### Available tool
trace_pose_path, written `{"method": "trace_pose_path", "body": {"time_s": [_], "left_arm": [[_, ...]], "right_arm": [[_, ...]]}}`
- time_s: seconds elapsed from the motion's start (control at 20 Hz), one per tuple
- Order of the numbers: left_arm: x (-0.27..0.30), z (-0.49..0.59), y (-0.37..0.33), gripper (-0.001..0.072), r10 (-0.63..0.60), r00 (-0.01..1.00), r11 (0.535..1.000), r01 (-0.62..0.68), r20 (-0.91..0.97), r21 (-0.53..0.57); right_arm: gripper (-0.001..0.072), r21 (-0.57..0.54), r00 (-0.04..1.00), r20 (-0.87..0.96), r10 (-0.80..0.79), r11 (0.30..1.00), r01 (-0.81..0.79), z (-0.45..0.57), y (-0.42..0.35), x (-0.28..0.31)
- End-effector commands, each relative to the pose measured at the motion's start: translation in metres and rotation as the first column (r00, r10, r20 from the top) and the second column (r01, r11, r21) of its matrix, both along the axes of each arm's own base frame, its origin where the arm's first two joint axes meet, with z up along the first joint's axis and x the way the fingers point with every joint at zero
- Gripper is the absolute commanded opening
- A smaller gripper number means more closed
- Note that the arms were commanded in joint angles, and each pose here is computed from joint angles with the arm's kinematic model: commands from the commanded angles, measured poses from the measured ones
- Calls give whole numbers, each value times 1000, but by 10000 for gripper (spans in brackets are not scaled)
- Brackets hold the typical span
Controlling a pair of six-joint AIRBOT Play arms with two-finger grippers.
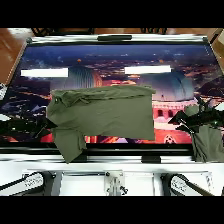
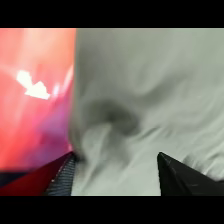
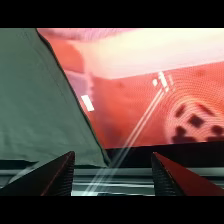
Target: Fold the shirts.
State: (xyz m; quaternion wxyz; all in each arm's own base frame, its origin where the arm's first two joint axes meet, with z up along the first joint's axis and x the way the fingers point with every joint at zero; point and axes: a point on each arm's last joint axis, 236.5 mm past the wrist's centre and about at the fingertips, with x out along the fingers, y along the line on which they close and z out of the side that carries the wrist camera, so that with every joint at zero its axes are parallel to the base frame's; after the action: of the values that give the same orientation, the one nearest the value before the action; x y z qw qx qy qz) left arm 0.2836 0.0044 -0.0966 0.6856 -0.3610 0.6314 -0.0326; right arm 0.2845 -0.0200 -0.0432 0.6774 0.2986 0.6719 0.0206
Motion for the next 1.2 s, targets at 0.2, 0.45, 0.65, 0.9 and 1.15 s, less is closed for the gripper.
{"method": "trace_pose_path", "body": {"time_s": [0.2,0.45,0.65,0.9,1.15], "left_arm": [[11,1,-13,34,-27,999,1000,27,37,-11],[5,6,-19,34,-53,998,998,54,24,-36],[5,7,-19,33,-54,998,998,55,26,-36],[3,9,-21,33,-70,997,996,71,24,-45],[21,33,-16,32,-121,989,992,124,88,-30]], "right_arm": [[651,37,994,-40,98,995,-96,-20,29,-22],[659,136,997,-53,59,989,-52,-46,62,-32],[659,144,992,-71,106,985,-95,-54,77,-35],[656,133,981,-97,170,979,-157,-70,107,-36],[80,163,978,-48,205,967,-195,-61,125,-29]]}}
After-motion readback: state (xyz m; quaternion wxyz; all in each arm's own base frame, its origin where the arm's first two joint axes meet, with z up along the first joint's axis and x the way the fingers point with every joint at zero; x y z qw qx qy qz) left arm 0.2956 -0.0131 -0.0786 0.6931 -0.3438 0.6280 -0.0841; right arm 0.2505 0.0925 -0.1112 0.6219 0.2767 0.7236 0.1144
